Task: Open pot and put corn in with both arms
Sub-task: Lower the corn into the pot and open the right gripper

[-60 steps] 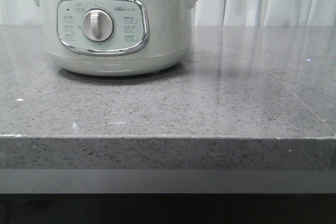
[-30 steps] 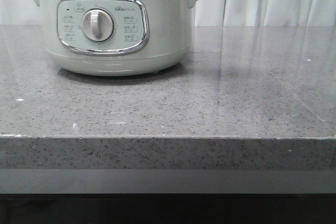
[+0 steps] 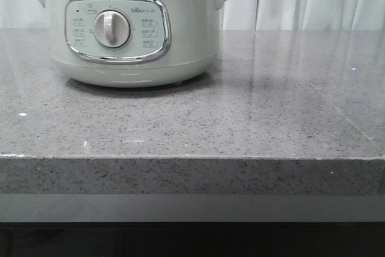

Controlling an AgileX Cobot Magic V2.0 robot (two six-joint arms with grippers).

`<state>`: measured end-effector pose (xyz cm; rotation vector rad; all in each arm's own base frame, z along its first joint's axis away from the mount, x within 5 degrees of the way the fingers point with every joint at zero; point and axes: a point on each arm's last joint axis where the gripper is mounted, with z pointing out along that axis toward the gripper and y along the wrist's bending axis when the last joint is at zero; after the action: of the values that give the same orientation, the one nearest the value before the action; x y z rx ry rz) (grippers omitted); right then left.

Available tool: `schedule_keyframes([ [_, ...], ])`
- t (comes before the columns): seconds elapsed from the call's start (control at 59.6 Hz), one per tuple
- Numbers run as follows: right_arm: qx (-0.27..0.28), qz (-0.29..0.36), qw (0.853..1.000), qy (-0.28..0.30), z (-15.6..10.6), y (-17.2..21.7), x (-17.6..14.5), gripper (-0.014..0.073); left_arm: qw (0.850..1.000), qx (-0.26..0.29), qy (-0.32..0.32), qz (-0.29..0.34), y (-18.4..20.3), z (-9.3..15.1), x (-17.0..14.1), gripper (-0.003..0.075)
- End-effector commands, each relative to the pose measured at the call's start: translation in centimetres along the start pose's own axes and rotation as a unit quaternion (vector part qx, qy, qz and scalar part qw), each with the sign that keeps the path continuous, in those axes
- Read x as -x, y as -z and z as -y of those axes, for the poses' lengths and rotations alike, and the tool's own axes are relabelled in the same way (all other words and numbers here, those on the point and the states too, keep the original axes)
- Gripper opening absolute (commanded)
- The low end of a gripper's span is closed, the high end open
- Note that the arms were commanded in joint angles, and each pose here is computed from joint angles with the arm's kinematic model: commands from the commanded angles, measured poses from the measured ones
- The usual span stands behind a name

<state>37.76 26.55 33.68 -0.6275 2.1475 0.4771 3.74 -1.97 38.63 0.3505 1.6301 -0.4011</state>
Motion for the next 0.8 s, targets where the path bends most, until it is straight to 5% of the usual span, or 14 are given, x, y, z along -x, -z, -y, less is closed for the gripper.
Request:
schedule_keyframes([
  [0.0,0.002,0.071,0.997,0.005,-0.5,3.3,2.7,0.0584,0.996,-0.007,0.005,0.086,0.4,0.1,2.3,0.0188],
  [0.302,0.005,0.067,0.998,0.008,-0.7,5.1,3.1,0.0582,0.996,-0.007,0.005,0.086,0.4,0.1,2.3,0.0188],
  [0.788,0.015,0.090,0.996,0.017,-2.1,17.0,2.7,0.0582,0.996,-0.007,0.005,0.086,0.4,0.1,2.3,0.0188],
])
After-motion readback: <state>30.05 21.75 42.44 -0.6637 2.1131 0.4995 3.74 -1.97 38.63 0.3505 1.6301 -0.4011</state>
